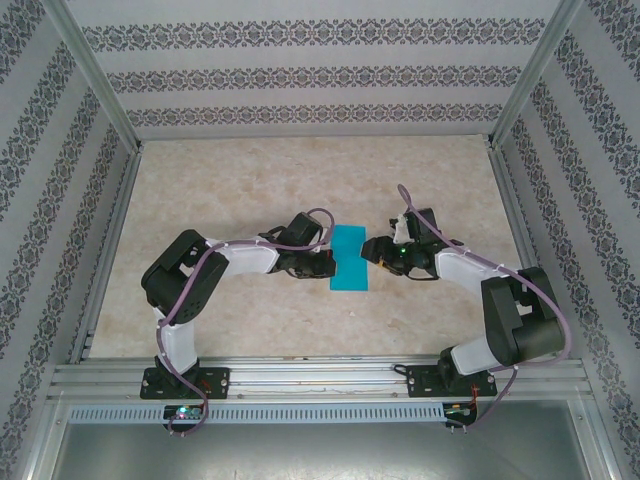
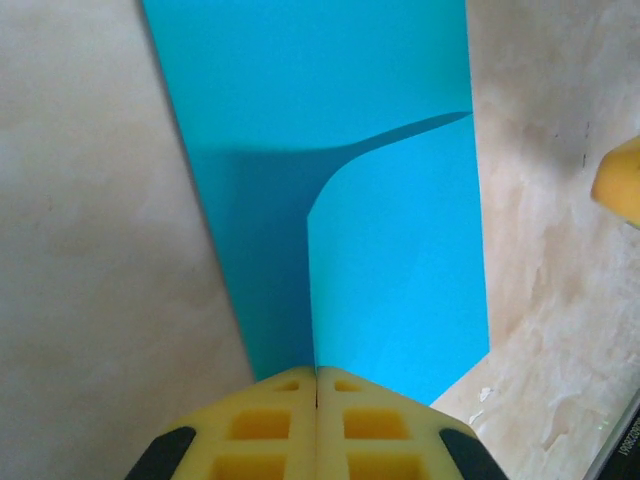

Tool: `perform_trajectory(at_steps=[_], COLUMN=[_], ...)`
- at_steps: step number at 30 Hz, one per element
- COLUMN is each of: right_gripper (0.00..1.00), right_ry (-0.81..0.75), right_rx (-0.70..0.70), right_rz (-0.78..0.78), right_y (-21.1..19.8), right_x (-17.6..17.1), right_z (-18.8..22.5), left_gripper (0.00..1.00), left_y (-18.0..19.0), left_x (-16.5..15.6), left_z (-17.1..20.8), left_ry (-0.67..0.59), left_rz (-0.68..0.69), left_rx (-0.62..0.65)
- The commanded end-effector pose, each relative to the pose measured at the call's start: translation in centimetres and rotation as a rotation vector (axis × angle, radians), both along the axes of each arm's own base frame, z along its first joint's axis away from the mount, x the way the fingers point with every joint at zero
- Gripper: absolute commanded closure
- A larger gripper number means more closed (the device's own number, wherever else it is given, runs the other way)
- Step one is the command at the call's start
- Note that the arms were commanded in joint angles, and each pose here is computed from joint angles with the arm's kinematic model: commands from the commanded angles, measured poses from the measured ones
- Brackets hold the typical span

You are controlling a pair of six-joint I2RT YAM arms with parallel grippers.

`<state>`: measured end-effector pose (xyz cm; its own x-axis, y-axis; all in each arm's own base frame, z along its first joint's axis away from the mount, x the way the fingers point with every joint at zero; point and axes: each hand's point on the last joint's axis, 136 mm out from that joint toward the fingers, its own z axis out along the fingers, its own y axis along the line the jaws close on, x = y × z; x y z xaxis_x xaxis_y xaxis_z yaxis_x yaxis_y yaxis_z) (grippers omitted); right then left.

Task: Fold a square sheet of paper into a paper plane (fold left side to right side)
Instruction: Turn over the paper at the center of the table.

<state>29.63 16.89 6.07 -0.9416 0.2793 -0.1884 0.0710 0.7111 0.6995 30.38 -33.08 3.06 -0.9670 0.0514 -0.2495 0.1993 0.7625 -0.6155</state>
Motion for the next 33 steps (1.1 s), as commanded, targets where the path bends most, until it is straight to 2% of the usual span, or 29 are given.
perform_trajectory(at_steps=[1,9,20,28,33], right_gripper=[0.46,0.52,0.56,0.55,0.57], right_ry=[-0.014,-0.026,-0.049,-0.017,-0.019], right_rx=[0.061,0.122,0.164,0.152,0.216], right_rz=[0.019,0.030,0.054,0.021,0.016], right_y=[0.5,1.9,5.3,5.6,6.7], right_x=[-0.2,0.1,1.7,2.0,2.4], right_z=[0.4,0.1,-0.6,-1.9,-1.6], left_gripper=[0.99,1.00,1.00,1.00,1.00], left_y=[0.0,0.9,1.5,1.9,1.9], left_x=[1.3,1.2,1.3,1.2,1.1], left_z=[2.7,3.5,3.8,3.7,3.4], left_ry=[-0.087,-0.121,-0.135,-0.136,-0.127], left_rz=[0.021,0.065,0.096,0.116,0.113], left_rx=[-0.050,-0.056,-0.054,-0.053,-0.052])
